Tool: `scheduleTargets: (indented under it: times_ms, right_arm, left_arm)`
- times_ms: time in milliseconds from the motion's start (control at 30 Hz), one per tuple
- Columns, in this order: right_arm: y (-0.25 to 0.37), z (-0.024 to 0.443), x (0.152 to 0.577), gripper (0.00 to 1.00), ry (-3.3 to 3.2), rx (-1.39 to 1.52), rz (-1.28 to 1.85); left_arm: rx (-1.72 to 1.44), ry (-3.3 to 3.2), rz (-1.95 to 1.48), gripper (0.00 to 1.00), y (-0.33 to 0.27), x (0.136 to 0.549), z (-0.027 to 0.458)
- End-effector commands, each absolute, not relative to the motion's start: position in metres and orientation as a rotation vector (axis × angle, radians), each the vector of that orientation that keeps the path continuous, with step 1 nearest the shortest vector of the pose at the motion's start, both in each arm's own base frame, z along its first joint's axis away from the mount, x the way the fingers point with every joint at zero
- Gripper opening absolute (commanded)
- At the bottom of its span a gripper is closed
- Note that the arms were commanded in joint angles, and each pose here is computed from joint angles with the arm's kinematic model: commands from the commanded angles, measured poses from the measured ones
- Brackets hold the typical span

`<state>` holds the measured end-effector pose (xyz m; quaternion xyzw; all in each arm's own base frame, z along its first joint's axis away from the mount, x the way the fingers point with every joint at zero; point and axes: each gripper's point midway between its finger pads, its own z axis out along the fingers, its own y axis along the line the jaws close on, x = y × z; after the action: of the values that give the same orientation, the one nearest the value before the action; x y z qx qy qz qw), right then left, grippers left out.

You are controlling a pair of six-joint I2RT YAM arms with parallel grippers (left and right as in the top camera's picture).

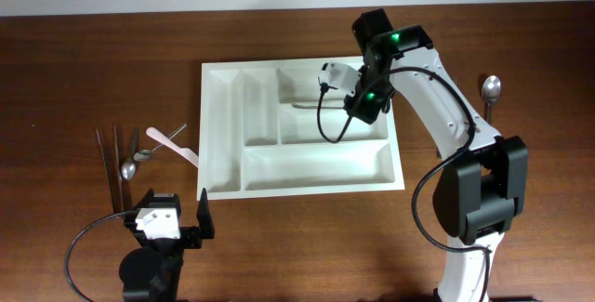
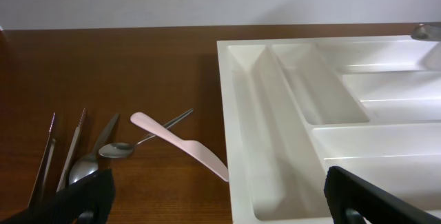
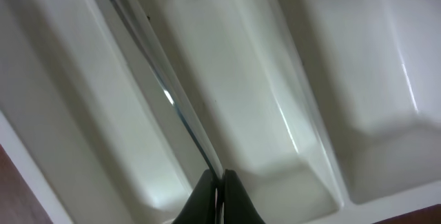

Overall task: Pack container
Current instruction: 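Lower the fork into the middle compartment and open the right gripper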

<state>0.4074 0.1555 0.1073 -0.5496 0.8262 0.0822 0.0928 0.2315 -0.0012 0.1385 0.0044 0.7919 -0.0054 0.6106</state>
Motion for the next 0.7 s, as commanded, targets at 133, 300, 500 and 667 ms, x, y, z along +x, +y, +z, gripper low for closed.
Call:
scheduleTargets:
  times_ms: [133,300,500,667]
  right_arm:
    - [0.158,0.097,0.398,0.04,2.383,-1.741,0.309]
    - [0.159,0.081,0.393,0.04,2.4,-1.733,0.335]
    - [0.161,0.068,0.393,0.04,2.434,-1.669,0.354]
    - [0.161,0.068,0.396,0.06,2.436,-1.645,0.349]
  left_arm:
    - [0.03,1.826,-0.012,0.99,-0.003,0.231,0.138]
    - [0.03,1.826,-0.012,0.99,-0.003,0.231,0.138]
    - [0.03,1.826,-0.012,0.99,-0.003,0.231,0.138]
    - [0.03,1.826,-0.012,0.99,-0.003,0.231,0.138]
